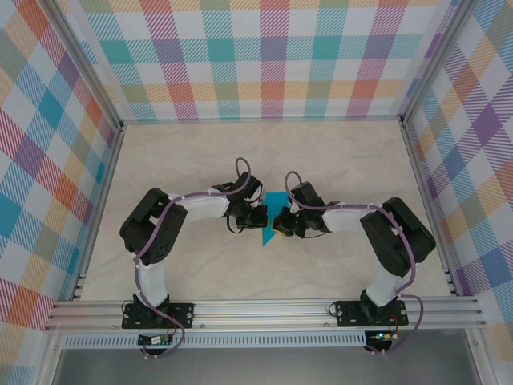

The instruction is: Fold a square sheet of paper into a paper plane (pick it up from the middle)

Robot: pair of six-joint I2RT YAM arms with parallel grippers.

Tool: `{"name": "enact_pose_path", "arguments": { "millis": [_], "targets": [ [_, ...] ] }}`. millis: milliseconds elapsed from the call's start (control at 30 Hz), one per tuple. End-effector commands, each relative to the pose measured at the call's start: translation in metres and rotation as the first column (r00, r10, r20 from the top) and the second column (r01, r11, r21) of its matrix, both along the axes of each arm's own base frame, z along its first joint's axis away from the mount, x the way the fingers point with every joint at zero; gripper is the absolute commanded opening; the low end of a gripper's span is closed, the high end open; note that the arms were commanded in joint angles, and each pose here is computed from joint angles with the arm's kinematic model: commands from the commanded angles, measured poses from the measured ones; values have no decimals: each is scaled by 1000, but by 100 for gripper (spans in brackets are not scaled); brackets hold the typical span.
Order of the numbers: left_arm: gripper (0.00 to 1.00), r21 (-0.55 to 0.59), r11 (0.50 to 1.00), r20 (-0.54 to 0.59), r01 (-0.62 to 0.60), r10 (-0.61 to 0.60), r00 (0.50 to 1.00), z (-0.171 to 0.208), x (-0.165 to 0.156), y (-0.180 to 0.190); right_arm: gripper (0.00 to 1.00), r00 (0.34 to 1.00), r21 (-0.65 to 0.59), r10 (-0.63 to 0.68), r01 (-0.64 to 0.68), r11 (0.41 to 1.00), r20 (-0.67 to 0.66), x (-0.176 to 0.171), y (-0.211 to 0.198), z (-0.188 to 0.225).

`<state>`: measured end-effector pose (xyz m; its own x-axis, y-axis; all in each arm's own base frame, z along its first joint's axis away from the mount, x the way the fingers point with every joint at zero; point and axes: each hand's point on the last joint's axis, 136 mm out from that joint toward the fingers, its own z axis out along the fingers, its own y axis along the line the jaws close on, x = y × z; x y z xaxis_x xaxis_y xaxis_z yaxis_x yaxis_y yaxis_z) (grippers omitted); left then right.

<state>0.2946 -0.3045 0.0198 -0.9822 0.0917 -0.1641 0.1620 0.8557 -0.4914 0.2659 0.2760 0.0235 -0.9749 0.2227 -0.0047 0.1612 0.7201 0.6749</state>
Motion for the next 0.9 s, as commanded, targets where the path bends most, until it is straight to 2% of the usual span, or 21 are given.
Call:
{"name": "enact_pose_path", "arguments": {
  "millis": [0,100,200,367,433,500,667,767,867],
  "targets": [
    [4,80,997,-43,-4,8,999,-18,-8,18,0,1000,-38,13,-13,999,-21,0,-4,-14],
    [5,67,998,-34,-2,4,999,-13,-6,15,0,999,-56,4,-7,998,-42,-5,-9,-22],
    [12,39,999,3,11,-11,1000,7,1,9,0,999,-77,-5,1,997,-53,-8,-14,-24],
    [36,36,998,118,-56,51,992,55,21,14,0,998,-88,-14,9,996,-55,-9,-16,-24],
    [40,26,996,140,-89,84,987,64,23,17,0,998,-86,-19,14,996,-53,-8,-16,-23],
    [37,-12,995,125,-98,99,987,68,16,16,0,998,-82,-22,17,996,-53,-8,-16,-22],
    [18,-161,984,8,-72,74,997,61,-13,-1,0,998,-79,-21,16,997,-65,-9,-15,-23],
    [8,-212,974,-69,-81,68,995,49,-26,-8,0,997,-76,-21,16,997,-72,-11,-15,-24],
    [3,-254,964,-111,-83,57,992,42,-35,-15,0,997,-70,-23,18,997,-74,-11,-14,-25]
  ]
}}
